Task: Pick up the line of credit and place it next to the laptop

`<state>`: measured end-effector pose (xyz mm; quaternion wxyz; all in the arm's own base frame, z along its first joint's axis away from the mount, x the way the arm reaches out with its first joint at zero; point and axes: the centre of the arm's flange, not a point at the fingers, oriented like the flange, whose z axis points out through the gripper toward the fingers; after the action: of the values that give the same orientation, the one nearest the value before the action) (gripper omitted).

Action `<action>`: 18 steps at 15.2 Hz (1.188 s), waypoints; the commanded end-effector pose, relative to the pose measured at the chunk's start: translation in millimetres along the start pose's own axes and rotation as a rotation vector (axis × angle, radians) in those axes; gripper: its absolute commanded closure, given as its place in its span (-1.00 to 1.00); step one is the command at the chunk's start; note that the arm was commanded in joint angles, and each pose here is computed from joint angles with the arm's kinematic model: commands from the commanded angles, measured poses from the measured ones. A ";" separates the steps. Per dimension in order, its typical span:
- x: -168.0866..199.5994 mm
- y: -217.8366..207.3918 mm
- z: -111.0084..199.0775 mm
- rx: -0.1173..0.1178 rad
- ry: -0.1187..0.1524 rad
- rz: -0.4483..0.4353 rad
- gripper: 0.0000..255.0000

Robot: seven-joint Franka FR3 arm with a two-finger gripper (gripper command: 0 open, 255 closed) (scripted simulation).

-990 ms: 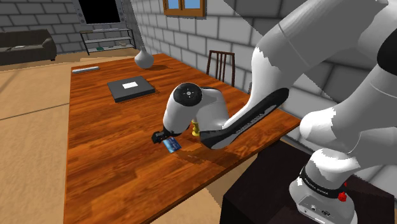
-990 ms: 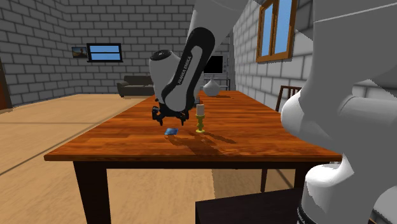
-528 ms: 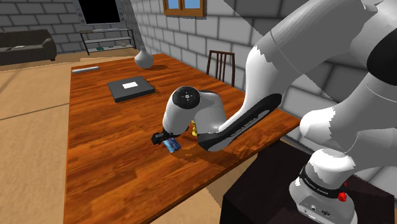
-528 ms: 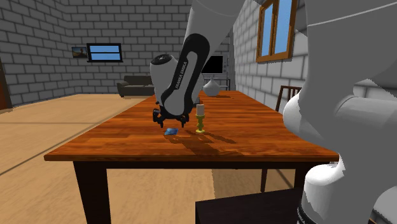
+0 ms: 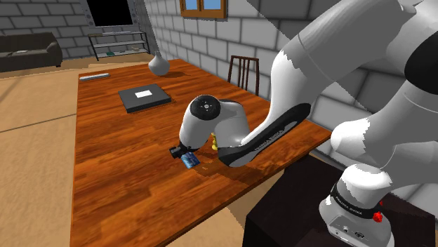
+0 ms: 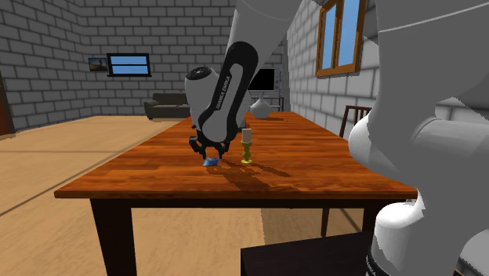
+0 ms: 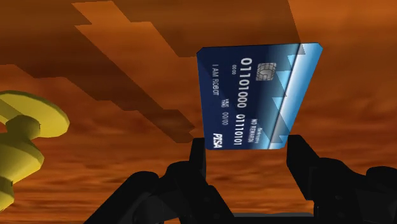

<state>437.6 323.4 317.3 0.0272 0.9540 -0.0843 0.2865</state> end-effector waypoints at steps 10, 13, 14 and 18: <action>17.3 0.2 -26.4 0.000 0.000 0.000 1.00; 26.1 0.2 -39.6 0.000 0.000 0.000 1.00; 29.0 0.2 -44.0 0.000 0.000 0.000 1.00; 40.6 0.3 -61.6 0.000 0.000 0.000 1.00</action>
<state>436.9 322.6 386.6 0.0261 0.9538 -0.0853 0.2868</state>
